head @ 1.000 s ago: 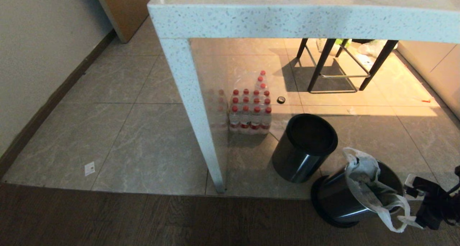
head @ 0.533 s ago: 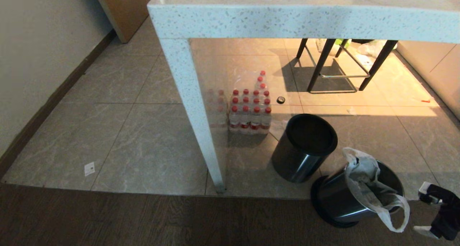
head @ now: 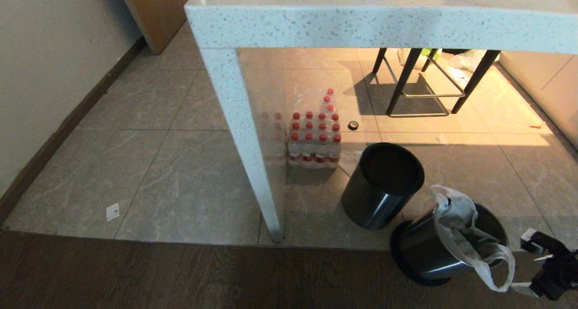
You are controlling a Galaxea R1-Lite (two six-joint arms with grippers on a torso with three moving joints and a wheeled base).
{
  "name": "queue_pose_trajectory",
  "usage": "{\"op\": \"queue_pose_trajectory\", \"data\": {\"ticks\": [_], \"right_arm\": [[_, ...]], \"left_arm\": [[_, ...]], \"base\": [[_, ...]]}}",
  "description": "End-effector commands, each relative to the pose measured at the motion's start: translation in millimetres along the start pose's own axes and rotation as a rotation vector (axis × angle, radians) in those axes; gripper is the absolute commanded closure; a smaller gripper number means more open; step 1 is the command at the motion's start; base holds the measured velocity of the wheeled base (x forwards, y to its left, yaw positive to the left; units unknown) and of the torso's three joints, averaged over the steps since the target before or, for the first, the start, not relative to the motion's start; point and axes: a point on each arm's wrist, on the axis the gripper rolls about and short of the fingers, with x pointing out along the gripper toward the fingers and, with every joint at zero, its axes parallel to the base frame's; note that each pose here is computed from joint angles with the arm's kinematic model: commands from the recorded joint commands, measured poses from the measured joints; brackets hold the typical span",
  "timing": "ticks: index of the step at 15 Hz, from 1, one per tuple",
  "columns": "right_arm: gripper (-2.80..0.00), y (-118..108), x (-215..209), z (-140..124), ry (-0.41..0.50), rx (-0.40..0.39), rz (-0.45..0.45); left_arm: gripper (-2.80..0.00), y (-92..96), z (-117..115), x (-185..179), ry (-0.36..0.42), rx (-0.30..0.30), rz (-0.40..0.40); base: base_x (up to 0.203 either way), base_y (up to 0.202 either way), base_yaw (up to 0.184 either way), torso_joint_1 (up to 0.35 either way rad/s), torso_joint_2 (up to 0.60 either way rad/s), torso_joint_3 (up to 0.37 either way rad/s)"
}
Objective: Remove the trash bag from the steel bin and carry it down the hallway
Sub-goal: Pick up the trash bag
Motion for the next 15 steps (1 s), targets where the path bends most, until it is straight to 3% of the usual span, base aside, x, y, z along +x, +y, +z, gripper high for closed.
{"op": "queue_pose_trajectory", "data": {"ticks": [1,6,9,15], "right_arm": [[-2.8,1.7,6.0,-2.8,-0.002,0.027,0.015],[-2.8,4.7,14.1,-6.0,-0.045,0.113,0.06],[-2.8,-9.2,24.0,-1.9,-0.159,0.134,0.056],[-2.8,-14.4,32.8,-3.2,-0.171,0.135,0.042]], "left_arm": [[0.0,0.0,0.0,0.0,0.0,0.0,0.0],[0.0,0.0,-0.4,0.1,0.001,0.0,0.0],[0.0,0.0,-0.4,0.0,-0.001,0.0,0.0],[0.0,0.0,-0.4,0.1,0.001,0.0,0.001]], "base": [[0.0,0.0,0.0,0.0,0.0,0.0],[0.0,0.0,0.0,0.0,0.0,0.0],[0.0,0.0,0.0,0.0,0.0,0.0],[0.0,0.0,0.0,0.0,0.0,0.0]]}}
